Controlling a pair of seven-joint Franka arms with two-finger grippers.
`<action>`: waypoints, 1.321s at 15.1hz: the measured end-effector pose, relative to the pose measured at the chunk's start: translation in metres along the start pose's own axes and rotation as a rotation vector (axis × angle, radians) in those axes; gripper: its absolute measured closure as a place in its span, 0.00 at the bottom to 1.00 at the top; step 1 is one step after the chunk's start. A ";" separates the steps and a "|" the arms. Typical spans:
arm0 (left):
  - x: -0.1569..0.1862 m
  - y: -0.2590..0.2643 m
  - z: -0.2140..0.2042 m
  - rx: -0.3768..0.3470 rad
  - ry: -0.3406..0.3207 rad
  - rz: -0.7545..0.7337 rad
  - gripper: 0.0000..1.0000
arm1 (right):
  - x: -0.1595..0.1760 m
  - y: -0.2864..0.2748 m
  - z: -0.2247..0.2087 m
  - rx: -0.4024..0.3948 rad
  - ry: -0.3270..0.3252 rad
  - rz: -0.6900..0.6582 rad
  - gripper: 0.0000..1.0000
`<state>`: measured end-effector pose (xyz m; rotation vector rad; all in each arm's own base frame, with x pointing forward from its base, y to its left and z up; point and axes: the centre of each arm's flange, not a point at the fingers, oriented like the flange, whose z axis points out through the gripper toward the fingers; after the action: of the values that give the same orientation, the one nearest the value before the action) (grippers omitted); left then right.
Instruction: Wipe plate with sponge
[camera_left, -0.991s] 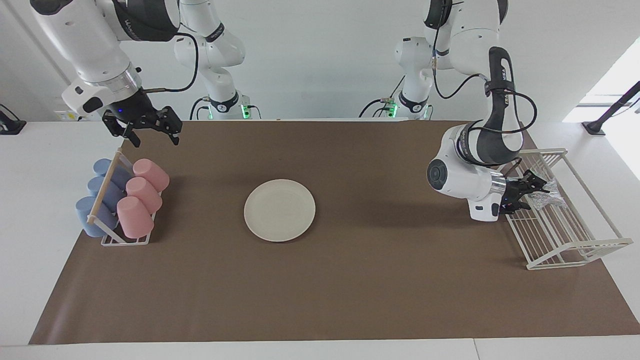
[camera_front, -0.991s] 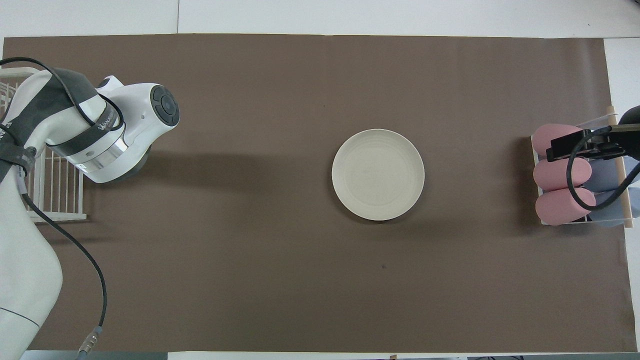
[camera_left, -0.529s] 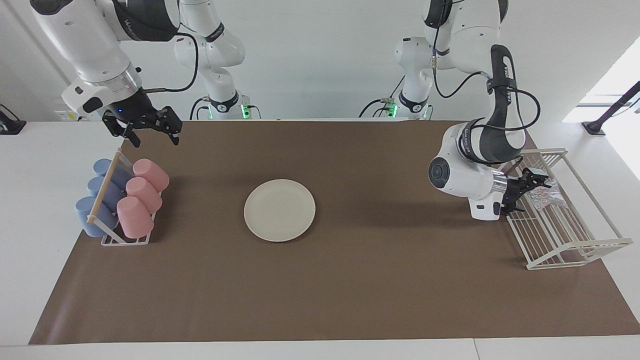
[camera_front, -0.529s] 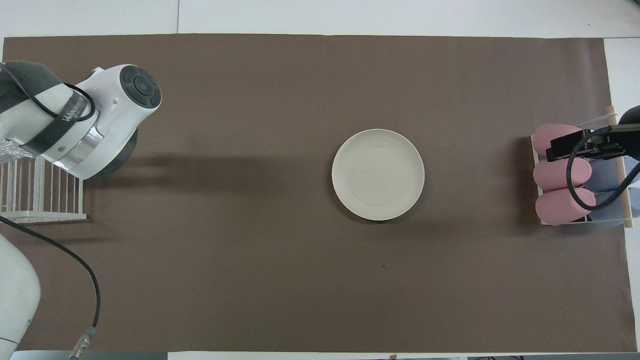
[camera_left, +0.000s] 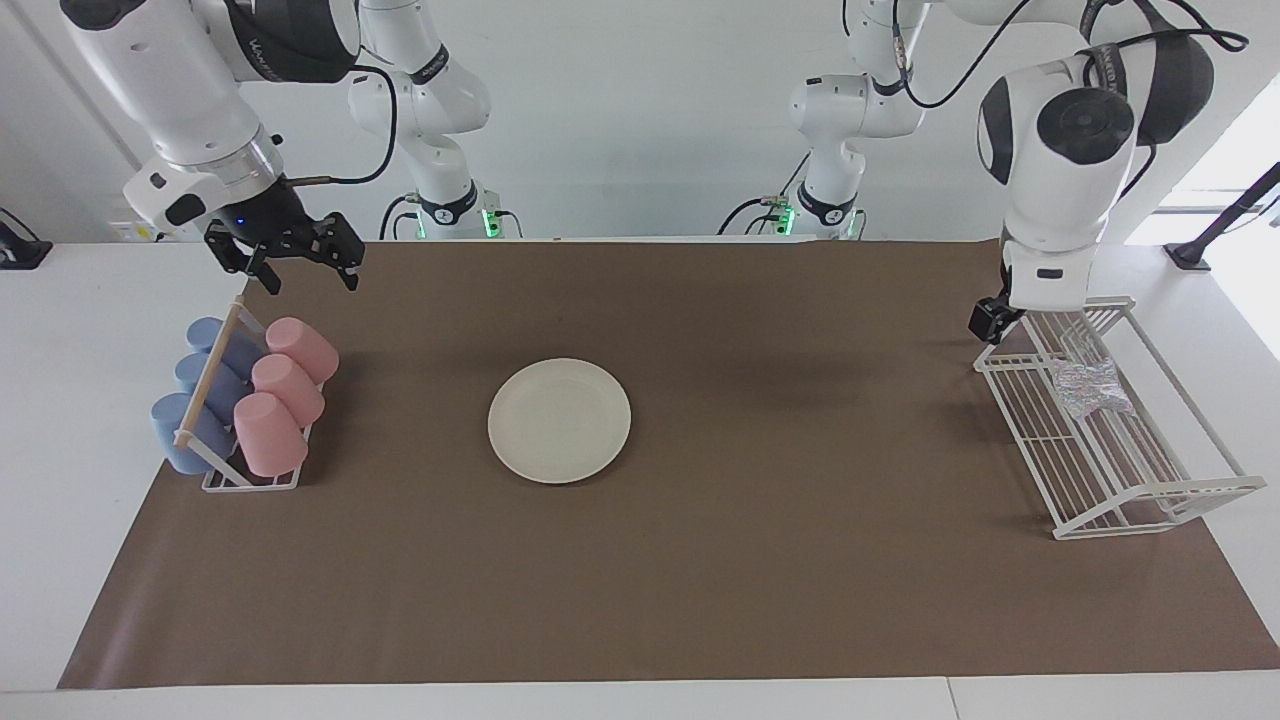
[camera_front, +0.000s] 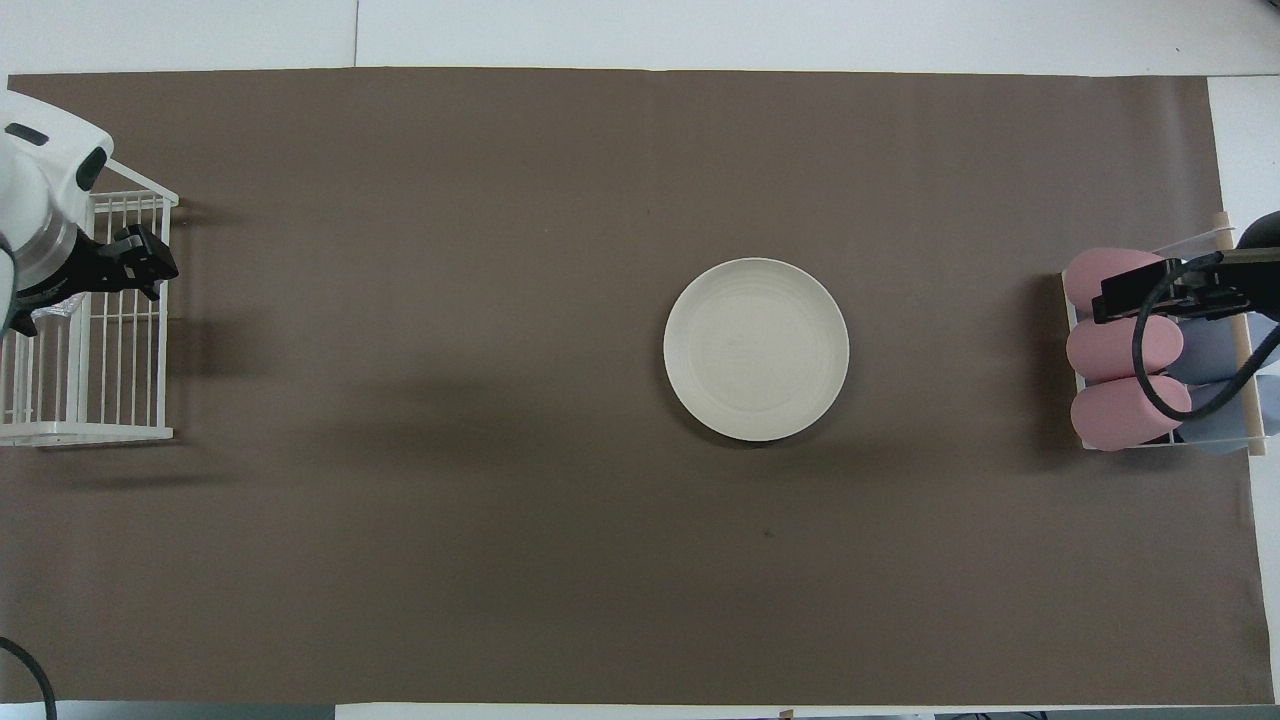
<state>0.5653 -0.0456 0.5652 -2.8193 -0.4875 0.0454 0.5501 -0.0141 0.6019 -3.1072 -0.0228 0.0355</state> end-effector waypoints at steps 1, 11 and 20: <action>-0.008 -0.008 -0.010 -0.048 -0.024 0.020 0.00 | 0.000 0.000 0.000 0.000 0.000 0.000 0.00; -0.053 -0.015 -0.032 -0.246 -0.123 0.297 0.00 | 0.000 0.000 0.000 0.000 0.000 0.001 0.00; -0.054 -0.010 -0.048 -0.287 -0.099 0.303 0.00 | 0.000 0.000 0.000 0.000 0.000 0.005 0.00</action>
<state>0.5151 -0.0673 0.6129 -3.1611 -0.0857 0.1906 0.5501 -0.0141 0.6019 -3.1073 -0.0146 0.0358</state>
